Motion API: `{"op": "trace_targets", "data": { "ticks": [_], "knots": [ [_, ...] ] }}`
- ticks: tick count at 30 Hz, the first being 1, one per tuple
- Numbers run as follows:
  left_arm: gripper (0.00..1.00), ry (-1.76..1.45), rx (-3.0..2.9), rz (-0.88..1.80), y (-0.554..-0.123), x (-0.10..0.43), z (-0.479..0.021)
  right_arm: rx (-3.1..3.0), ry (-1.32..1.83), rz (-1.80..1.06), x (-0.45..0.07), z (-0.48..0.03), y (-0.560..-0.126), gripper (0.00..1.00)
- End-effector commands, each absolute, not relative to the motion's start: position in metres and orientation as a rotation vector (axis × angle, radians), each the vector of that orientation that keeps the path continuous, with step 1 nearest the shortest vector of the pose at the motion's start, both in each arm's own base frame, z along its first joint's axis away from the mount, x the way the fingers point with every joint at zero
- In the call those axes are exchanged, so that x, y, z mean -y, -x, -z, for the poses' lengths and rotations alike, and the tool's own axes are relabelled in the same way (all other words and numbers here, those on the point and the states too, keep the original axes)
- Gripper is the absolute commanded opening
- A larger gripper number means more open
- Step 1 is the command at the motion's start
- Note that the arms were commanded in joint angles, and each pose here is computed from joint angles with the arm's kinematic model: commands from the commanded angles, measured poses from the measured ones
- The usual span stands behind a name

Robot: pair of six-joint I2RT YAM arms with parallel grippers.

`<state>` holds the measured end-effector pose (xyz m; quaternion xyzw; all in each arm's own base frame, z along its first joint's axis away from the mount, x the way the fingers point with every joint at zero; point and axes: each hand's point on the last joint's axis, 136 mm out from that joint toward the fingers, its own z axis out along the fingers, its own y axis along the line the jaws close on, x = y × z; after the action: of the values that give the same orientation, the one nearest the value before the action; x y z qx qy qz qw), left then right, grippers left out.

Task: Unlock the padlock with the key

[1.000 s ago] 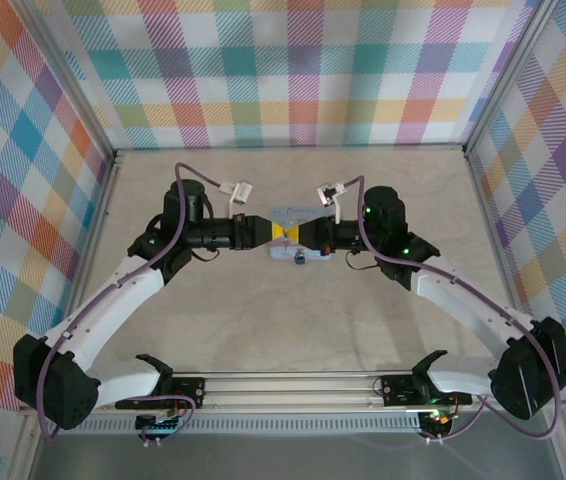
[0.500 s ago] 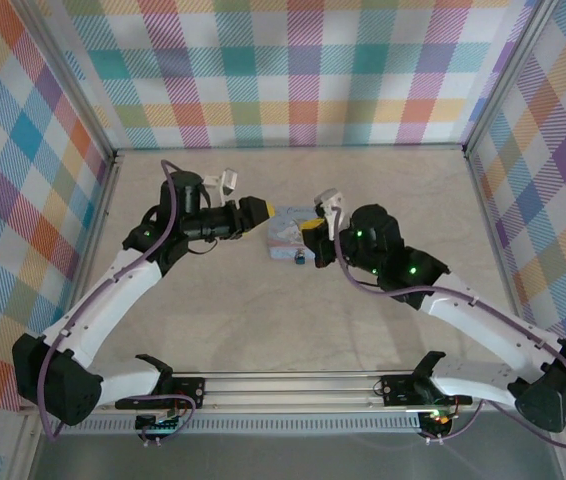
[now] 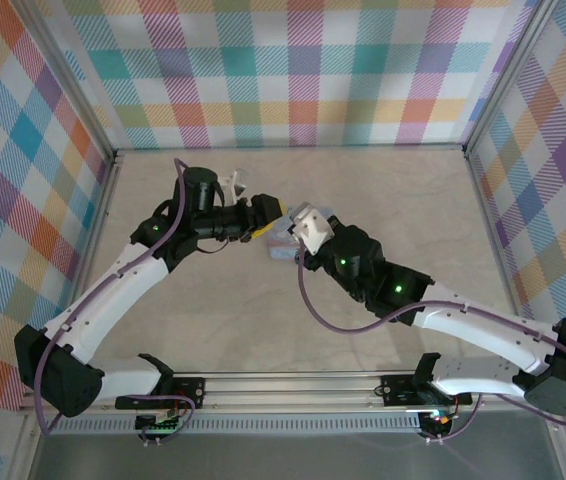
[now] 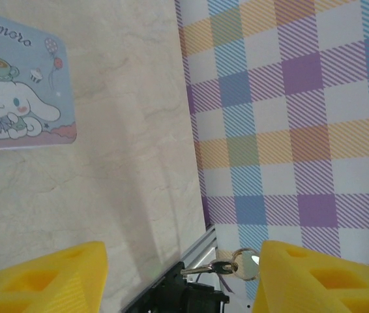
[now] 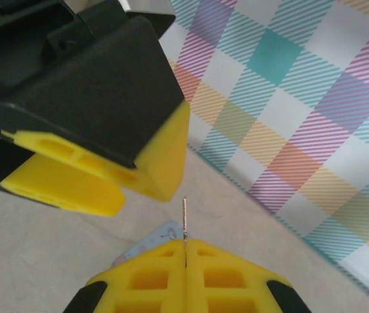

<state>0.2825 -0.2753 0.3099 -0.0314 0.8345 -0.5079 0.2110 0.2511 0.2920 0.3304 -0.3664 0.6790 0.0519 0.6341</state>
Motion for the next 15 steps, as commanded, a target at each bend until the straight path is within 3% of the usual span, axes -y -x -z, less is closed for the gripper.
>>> {"op": "trace_targets", "data": {
  "ticks": [1, 9, 15],
  "knots": [
    [0.65, 0.106, -2.299, 1.448, -0.28, 0.28, -0.327, -1.509, 0.827, -0.043, -0.293, -0.342, -0.257, 0.0],
    [0.65, 0.13, -2.28, 1.454, -0.278, 0.279, -0.336, -1.497, 0.84, -0.017, -0.301, -0.34, -0.258, 0.0],
    [0.56, 0.143, -2.285, 1.447, -0.279, 0.282, -0.335, -1.478, 0.886, 0.031, -0.316, -0.334, -0.259, 0.0]
  ]
}}
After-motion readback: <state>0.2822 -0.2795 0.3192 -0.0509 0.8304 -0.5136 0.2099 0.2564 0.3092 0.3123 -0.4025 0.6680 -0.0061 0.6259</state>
